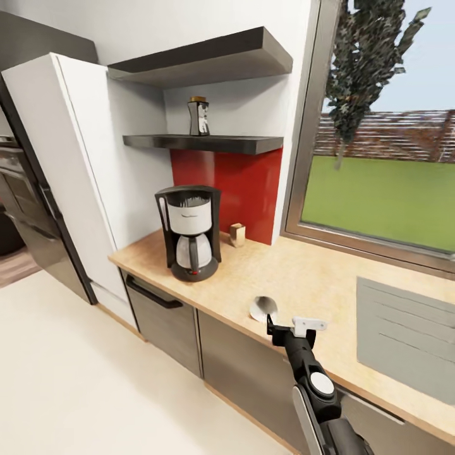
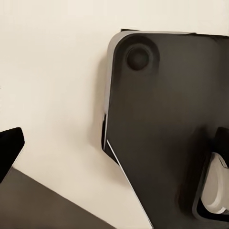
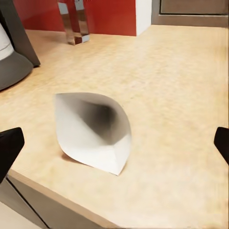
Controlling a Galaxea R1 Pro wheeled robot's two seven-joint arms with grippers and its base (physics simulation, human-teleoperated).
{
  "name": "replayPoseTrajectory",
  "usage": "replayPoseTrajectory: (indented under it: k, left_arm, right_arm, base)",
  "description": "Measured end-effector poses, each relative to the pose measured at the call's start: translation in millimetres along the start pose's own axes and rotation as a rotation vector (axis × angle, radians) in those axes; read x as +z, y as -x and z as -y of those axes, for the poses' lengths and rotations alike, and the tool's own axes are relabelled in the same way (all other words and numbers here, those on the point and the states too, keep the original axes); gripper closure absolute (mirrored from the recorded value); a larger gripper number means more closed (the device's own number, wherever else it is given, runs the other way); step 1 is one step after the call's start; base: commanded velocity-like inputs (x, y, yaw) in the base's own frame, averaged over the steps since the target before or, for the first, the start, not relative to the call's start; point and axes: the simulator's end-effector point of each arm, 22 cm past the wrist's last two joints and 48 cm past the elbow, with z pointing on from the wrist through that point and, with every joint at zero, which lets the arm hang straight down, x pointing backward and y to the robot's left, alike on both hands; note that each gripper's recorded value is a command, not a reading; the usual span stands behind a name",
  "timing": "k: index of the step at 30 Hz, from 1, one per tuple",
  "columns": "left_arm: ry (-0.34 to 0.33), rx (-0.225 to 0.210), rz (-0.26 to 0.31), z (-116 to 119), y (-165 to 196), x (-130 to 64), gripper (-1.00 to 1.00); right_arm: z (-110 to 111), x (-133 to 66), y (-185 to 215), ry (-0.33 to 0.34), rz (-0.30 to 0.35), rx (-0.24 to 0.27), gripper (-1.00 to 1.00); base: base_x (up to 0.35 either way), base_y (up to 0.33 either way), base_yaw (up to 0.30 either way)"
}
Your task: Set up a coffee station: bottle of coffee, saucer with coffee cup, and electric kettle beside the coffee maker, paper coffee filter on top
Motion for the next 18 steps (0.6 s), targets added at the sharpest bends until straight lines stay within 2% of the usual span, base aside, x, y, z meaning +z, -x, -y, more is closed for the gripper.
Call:
replayPoseTrajectory:
  k: [5,10,15,18]
  left_arm:
    - [0.005,0.002,-0.002,-3.9,-1.3,-0.3,-1.00]
    - [0.011,0.004,-0.002,-7.4,-1.7,-0.3,-1.00]
    - [0.027,0.008,-0.003,-21.1,-1.2,-0.5,-1.00]
    - [0.032,0.008,-0.004,-25.5,-1.2,-0.6,-1.00]
  right_arm:
    - [-0.6,-0.1,0.0,0.001,0.000,0.000,-1.00]
    - [-0.9,0.2,-2.5,0.001,-0.005,-0.002,-1.00]
    - [-0.5,0.4,-4.9,0.001,-0.010,-0.004,-1.00]
    - [-0.1,1.9,-18.1,0.000,-0.038,-0.011,-1.00]
  base:
    - [0.036,0.000,-0.159]
    - [0.082,0.000,-0.025]
    - [0.146,0.000,-0.004]
    - [0.182,0.000,-0.001]
